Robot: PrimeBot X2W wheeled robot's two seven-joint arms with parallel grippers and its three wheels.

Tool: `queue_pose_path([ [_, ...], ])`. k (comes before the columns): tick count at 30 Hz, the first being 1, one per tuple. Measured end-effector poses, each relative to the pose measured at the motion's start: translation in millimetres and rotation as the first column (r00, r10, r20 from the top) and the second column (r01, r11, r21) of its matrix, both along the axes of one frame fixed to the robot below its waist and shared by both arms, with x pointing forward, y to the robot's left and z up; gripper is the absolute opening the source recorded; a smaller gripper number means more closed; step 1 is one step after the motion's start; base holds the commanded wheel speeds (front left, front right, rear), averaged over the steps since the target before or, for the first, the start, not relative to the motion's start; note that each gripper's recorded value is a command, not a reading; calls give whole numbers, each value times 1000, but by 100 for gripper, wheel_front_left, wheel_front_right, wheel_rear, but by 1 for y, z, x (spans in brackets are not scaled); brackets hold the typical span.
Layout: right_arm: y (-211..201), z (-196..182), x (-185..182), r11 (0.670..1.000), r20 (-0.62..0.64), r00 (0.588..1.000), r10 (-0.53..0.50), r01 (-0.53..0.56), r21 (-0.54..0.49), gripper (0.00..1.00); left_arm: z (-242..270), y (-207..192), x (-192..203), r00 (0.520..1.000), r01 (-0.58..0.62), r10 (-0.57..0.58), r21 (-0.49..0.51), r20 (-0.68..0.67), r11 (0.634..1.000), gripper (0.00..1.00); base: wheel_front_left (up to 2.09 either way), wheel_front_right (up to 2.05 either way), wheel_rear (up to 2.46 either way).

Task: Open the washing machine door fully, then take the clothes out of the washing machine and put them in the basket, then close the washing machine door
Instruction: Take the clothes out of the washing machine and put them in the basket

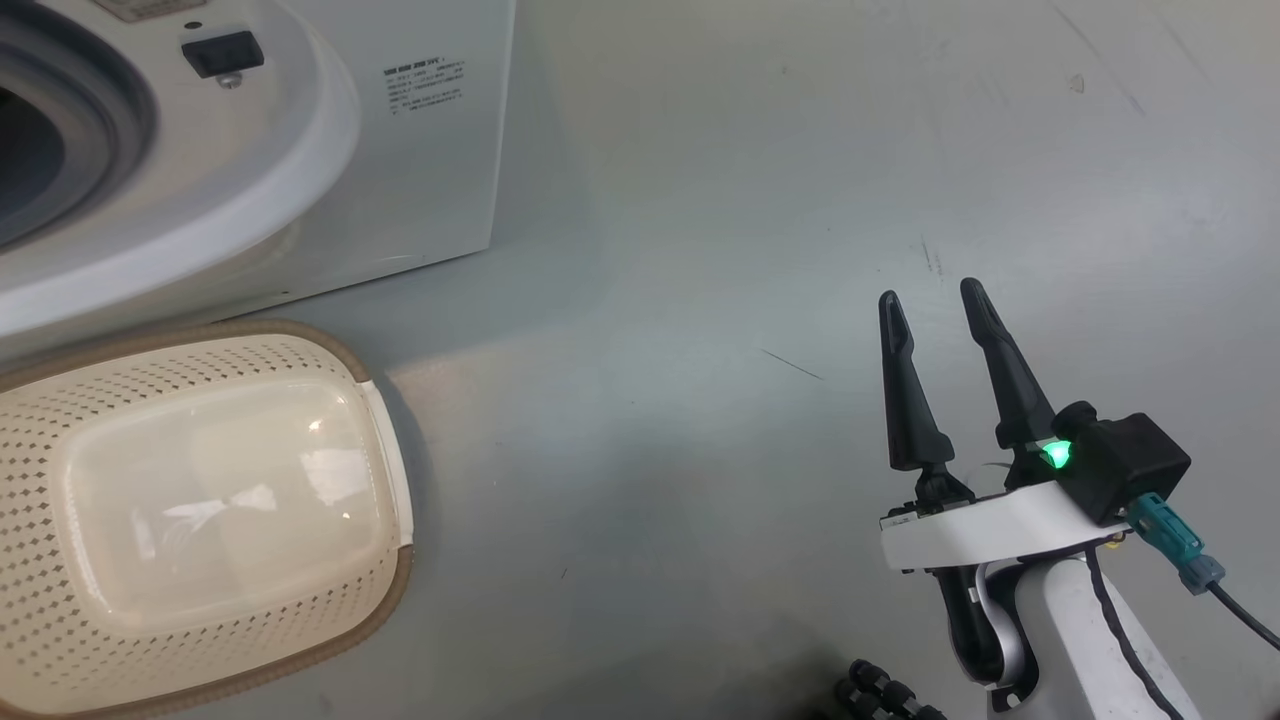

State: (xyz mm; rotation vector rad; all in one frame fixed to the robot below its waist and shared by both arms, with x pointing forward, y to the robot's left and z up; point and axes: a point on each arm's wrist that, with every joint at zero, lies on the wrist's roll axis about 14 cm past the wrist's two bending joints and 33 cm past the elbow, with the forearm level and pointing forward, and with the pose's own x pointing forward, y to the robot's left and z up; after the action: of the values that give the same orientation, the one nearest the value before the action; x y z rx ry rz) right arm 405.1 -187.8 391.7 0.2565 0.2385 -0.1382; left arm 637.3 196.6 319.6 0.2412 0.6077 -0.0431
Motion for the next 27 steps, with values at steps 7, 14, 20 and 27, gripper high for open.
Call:
queue_pose_path([
  [7,4,-1,3,1000,3,1000,10,-10,13,100,-8,7,0,999,-34,35,26,-40,999,100,0,0,0],
  [14,6,1,8,1000,14,1000,16,-17,14,100,-17,11,-4,993,-54,57,32,-100,998,20,0,0,0],
  [20,5,1,9,1000,15,1000,11,-11,12,100,-18,7,-5,992,-57,59,14,-110,998,0,0,0,0],
  [27,4,6,11,1000,32,999,8,-8,13,100,-13,-1,-8,995,-51,49,-14,-86,999,0,0,0,0],
])
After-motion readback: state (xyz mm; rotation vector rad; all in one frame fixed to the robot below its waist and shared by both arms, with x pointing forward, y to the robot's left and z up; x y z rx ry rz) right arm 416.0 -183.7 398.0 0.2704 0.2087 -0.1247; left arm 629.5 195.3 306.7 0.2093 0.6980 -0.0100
